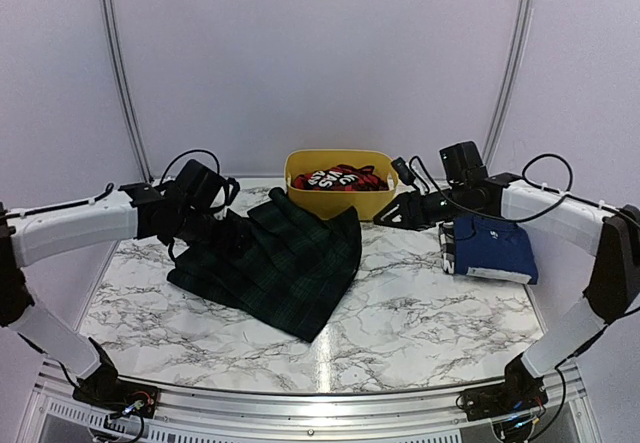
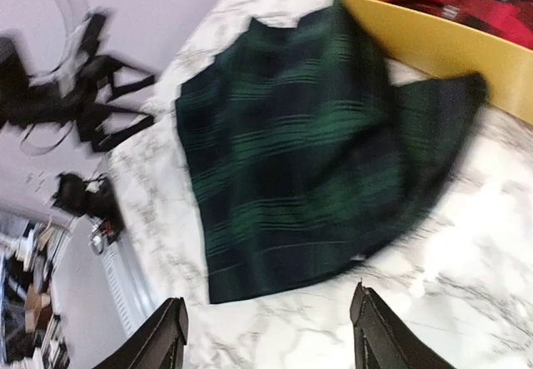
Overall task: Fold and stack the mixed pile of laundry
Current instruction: Move the crumpled skirt to the center of the board, then pick up the rectangle-folded tank top from the center of the board.
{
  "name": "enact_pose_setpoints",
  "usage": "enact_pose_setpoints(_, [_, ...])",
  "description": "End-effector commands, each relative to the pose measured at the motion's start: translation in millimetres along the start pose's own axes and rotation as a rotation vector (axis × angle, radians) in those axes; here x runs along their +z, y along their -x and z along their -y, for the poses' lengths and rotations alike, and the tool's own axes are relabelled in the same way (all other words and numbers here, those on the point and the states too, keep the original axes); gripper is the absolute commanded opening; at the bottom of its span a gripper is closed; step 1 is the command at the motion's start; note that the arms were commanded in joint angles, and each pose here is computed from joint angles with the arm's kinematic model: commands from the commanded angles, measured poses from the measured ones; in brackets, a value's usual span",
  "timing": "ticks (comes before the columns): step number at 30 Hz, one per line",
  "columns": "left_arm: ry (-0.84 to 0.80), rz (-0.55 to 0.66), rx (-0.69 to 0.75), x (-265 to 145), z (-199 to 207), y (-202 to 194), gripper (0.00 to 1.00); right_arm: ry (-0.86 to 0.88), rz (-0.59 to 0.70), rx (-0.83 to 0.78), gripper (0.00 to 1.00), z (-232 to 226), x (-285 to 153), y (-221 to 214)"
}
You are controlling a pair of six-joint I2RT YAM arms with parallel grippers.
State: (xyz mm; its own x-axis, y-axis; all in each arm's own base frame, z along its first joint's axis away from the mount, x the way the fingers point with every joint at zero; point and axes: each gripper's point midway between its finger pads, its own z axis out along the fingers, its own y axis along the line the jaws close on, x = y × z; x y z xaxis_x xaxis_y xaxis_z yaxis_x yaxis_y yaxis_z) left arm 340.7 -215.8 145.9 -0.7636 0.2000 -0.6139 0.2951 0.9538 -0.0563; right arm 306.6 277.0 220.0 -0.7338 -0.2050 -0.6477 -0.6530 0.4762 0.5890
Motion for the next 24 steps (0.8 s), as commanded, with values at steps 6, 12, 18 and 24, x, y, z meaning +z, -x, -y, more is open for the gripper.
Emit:
enact_pose_setpoints(6, [-0.243,-0.119,0.534,-13.2,130.1,-130.0,0.88,-0.274,-0.013,0.181,0.62,119.0,19.2,9.3])
enact_pose_setpoints(12, [-0.257,-0.131,0.811,5.6,174.5,-164.8,0.82,-0.269,-0.008,0.257,0.67,144.7,45.1,21.0])
enact_pose_setpoints(18, [-0.257,-0.098,0.924,22.7,199.2,-167.4,0.75,-0.270,0.001,0.289,0.68,159.1,60.5,30.4])
enact_pose_setpoints(24, [-0.187,-0.058,0.977,36.8,197.3,-160.0,0.68,-0.288,-0.007,0.290,0.71,167.8,81.9,40.5])
